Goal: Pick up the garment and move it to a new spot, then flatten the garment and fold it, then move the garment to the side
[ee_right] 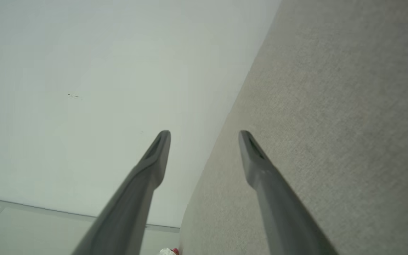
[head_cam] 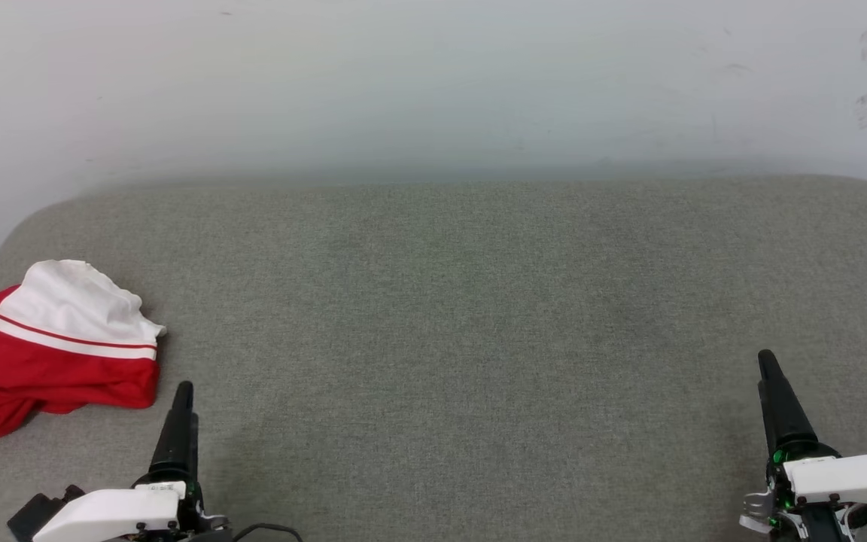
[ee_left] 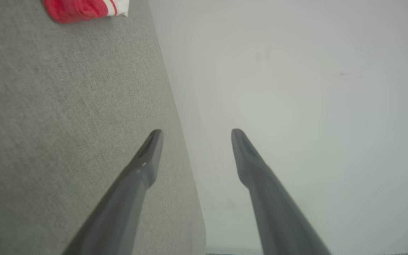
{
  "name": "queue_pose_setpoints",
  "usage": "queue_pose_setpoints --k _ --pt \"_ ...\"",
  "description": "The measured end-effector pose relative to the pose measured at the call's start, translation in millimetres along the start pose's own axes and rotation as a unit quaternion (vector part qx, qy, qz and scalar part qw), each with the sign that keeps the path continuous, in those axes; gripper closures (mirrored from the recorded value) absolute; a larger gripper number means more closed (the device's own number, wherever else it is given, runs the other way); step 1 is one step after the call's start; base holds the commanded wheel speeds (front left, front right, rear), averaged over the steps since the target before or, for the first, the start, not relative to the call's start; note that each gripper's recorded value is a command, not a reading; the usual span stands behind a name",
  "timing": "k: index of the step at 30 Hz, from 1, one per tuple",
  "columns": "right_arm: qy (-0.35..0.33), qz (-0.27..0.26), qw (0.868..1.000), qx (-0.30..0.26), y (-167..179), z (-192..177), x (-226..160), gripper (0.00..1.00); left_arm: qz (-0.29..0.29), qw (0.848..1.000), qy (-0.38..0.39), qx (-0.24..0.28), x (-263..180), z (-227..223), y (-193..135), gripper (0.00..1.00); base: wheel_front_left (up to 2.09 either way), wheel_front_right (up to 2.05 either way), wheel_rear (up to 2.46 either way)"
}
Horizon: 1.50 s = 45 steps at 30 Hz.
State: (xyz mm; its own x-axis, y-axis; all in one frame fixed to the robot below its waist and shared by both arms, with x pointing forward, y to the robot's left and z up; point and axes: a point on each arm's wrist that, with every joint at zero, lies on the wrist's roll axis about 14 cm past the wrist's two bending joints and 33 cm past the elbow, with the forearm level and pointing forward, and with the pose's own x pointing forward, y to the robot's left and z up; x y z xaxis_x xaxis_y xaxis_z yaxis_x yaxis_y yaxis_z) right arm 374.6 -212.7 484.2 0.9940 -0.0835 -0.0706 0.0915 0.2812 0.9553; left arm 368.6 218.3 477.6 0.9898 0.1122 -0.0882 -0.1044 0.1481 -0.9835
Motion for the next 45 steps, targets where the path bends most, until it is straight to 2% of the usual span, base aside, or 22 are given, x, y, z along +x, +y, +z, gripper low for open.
queue_pose_setpoints --k 8,13,18,25,32,41,45 --pt "-0.007 0.028 0.994 -0.105 17.8 2.5 2.1 0.00 -0.014 0.997 -0.042 0.060 -0.2 25.1 -9.9 0.00 0.00 0.00 0.00" --pt "-0.014 0.049 0.983 -0.178 31.2 3.5 3.4 0.00 -0.036 0.991 -0.056 0.112 0.9 31.3 -25.5 0.00 0.00 0.00 0.00" --pt "-0.021 0.078 0.965 -0.250 49.6 1.1 4.5 0.00 -0.067 0.982 -0.060 0.164 1.6 28.6 -46.1 0.00 0.00 0.00 0.00" --pt "-0.024 0.105 0.935 -0.337 64.6 -6.5 4.0 0.00 -0.110 0.956 -0.060 0.265 -0.5 17.3 -72.9 0.00 0.00 0.00 0.00" --pt "-0.034 0.123 0.905 -0.406 75.1 -8.8 3.8 0.00 -0.135 0.927 -0.047 0.348 -3.8 -4.2 -86.1 0.00 0.00 0.00 0.00" --pt "-0.043 0.135 0.870 -0.472 80.7 -12.1 3.6 0.00 -0.144 0.890 -0.042 0.431 -8.3 -24.4 -91.3 0.00 0.00 0.00 0.00" --pt "-0.046 0.137 0.856 -0.497 81.1 -12.4 3.5 0.00 -0.151 0.868 -0.030 0.473 -10.0 -36.7 -89.9 0.00 0.00 0.00 0.00"
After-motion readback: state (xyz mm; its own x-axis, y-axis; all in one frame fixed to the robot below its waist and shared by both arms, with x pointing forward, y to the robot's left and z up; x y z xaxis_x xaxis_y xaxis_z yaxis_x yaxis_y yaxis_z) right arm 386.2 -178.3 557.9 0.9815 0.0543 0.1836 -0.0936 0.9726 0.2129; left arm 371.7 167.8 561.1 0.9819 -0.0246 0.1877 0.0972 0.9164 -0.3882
